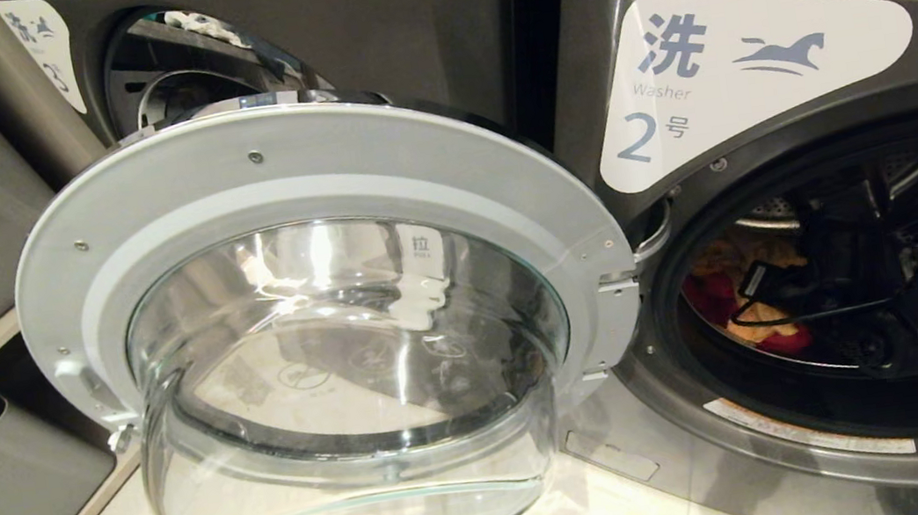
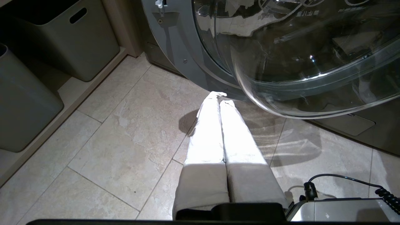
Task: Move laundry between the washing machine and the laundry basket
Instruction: Pick a cloth and place it into the basket
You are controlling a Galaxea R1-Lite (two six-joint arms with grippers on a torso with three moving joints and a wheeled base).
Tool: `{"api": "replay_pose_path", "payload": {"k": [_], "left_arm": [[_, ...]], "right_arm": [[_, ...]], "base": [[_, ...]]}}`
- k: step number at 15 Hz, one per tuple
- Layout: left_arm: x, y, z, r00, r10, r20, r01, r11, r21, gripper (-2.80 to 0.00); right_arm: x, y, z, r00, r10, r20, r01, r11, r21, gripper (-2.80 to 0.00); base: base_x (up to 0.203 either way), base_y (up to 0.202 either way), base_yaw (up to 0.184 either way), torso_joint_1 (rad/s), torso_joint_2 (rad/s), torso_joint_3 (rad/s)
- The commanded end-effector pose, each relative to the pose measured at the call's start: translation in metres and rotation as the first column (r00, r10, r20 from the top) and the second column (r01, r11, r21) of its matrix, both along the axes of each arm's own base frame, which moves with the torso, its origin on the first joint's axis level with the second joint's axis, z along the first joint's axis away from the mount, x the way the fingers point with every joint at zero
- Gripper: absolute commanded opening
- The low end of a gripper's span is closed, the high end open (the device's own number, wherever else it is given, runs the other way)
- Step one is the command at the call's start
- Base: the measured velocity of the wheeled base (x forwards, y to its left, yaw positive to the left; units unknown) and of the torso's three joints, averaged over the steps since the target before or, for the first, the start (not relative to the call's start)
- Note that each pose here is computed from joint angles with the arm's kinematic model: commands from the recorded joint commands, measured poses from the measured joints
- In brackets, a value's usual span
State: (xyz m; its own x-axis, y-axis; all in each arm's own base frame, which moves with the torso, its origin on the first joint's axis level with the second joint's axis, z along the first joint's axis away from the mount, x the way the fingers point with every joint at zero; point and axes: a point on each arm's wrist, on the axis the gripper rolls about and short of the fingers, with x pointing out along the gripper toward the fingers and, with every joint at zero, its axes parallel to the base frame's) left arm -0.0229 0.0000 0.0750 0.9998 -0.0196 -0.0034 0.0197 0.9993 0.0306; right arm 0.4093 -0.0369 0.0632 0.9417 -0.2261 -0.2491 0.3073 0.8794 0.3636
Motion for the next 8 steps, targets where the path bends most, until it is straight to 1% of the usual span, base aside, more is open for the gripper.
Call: {"api": "replay_pose_path", "payload": {"k": [1,4,6,8], "left_arm": [[0.000,0.000,0.000,1.000,0.000,-0.001,0.000,1.000,0.000,-2.80],[0.000,0.000,0.000,1.000,0.000,-0.001,0.000,1.000,0.000,-2.80],[0.000,0.000,0.000,1.000,0.000,-0.001,0.000,1.000,0.000,-2.80],[0.000,0.000,0.000,1.000,0.000,-0.001,0.000,1.000,0.000,-2.80]], "right_arm": [[-0.026,0.002,0.018,0.999,-0.014,0.031,0.014,1.000,-0.006,-2.80],[-0.059,0.004,0.034,0.998,-0.036,0.060,0.038,0.999,-0.029,-2.80],[-0.088,0.008,0.040,0.998,-0.032,0.062,0.034,0.999,-0.038,-2.80],[-0.120,0.013,0.048,0.998,-0.017,0.065,0.021,0.998,-0.062,-2.80]], "base": [[0.000,0.000,0.000,0.000,0.00,0.000],[0.000,0.000,0.000,0.000,0.00,0.000],[0.000,0.000,0.000,0.000,0.00,0.000],[0.000,0.000,0.000,0.000,0.00,0.000]]}}
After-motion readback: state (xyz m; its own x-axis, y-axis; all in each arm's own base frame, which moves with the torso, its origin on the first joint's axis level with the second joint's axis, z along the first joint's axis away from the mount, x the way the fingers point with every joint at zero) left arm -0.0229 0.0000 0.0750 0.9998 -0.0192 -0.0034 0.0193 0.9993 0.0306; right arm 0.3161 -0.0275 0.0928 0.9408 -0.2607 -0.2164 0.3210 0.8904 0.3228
